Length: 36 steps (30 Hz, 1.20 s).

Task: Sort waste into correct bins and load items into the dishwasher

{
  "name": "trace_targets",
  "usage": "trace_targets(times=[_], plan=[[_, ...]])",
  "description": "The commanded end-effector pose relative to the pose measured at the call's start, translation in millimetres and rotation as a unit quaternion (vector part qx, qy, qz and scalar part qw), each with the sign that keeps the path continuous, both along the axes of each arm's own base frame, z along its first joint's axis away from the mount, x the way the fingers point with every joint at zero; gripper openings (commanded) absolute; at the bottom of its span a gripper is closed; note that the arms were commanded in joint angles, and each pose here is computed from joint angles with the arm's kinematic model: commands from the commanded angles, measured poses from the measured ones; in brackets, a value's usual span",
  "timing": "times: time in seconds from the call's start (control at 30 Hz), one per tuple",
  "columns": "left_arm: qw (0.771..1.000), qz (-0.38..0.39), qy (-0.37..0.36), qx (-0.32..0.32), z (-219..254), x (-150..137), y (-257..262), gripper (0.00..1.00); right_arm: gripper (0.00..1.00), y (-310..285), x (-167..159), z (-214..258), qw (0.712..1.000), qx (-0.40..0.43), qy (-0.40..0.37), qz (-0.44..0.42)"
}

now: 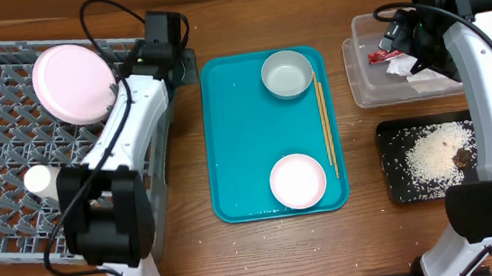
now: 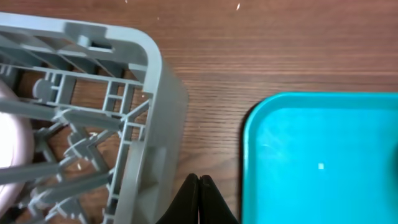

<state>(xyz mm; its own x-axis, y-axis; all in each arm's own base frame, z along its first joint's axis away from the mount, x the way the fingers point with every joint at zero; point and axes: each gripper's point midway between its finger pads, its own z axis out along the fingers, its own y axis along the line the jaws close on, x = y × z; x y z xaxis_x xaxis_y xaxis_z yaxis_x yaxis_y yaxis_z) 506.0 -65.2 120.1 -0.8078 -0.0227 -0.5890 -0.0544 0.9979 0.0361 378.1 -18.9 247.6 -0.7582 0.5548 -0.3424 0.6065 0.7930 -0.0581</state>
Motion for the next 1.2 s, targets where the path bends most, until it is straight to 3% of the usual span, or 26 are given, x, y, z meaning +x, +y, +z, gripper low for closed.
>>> trace_targets(times=[0.0, 0.2, 0.7, 1.17], plan=[[0.999, -0.017, 0.013, 0.024, -18.6, 4.4, 6.7, 0.04, 1.0, -0.8, -0.8, 13.9, 1.0, -0.001, -0.021, 0.003], [0.999, -0.028, 0.02, 0.009, -32.0, 8.9, 6.7, 0.04, 1.0, -0.7, -0.8, 13.9, 1.0, -0.001, -0.021, 0.003], [0.999, 0.052, 0.007, 0.016, -30.4, 16.6, 64.8, 0.04, 1.0, -0.8, -0.8, 13.9, 1.0, -0.001, -0.021, 0.003], [1.0, -0.01, 0.003, -0.028, -4.5, 10.9, 35.4, 0.04, 1.0, -0.8, -0.8, 13.9, 1.0, -0.001, -0.021, 0.003]])
